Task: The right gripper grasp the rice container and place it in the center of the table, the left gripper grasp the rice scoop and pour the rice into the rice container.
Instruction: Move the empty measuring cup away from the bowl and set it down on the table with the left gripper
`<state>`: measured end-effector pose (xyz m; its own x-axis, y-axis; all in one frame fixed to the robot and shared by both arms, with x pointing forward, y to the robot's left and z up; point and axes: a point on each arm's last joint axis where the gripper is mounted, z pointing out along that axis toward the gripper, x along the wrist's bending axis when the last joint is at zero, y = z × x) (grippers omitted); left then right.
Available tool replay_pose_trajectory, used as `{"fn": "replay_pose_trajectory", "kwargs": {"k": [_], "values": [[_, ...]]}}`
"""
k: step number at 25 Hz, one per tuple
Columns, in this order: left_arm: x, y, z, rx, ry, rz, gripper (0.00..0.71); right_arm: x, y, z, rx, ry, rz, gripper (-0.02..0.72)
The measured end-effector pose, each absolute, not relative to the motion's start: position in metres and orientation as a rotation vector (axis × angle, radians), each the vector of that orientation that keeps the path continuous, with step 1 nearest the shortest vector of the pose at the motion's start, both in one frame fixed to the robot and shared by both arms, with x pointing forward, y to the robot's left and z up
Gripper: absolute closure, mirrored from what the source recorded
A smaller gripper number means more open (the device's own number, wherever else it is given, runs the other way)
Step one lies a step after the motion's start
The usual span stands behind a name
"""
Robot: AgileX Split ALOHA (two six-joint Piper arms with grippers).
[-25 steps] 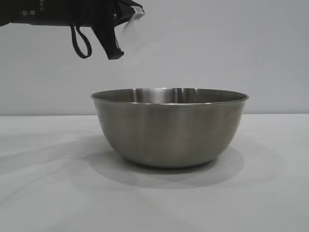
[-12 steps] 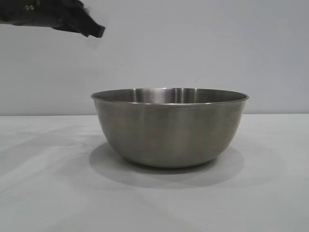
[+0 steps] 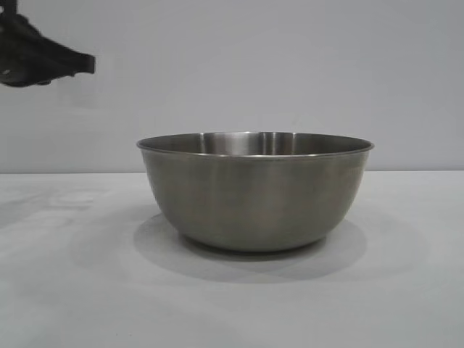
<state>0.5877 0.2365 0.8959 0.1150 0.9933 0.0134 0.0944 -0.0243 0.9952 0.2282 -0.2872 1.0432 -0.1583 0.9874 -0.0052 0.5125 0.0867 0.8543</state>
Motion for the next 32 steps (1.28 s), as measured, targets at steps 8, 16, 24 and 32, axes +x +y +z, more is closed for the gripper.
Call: {"fn": "replay_pose_trajectory", "kwargs": {"k": [8, 16, 24, 32], "values": [[0.574, 0.234, 0.855, 1.437, 1.261, 0.942, 0.710, 0.228, -0.287, 1.043, 1.484, 1.746, 0.976, 0.178], [0.571, 0.232, 0.838, 1.484, 1.274, 0.901, 0.710, 0.228, -0.287, 1.043, 1.484, 1.746, 0.976, 0.178], [0.570, 0.232, 0.830, 1.500, 1.290, 0.889, 0.550, 0.228, -0.287, 1.043, 1.484, 1.746, 0.976, 0.178], [0.552, 0.236, 0.824, 1.547, 1.326, 0.859, 0.393, 0.228, -0.287, 1.043, 1.484, 1.746, 0.976, 0.178]]}}
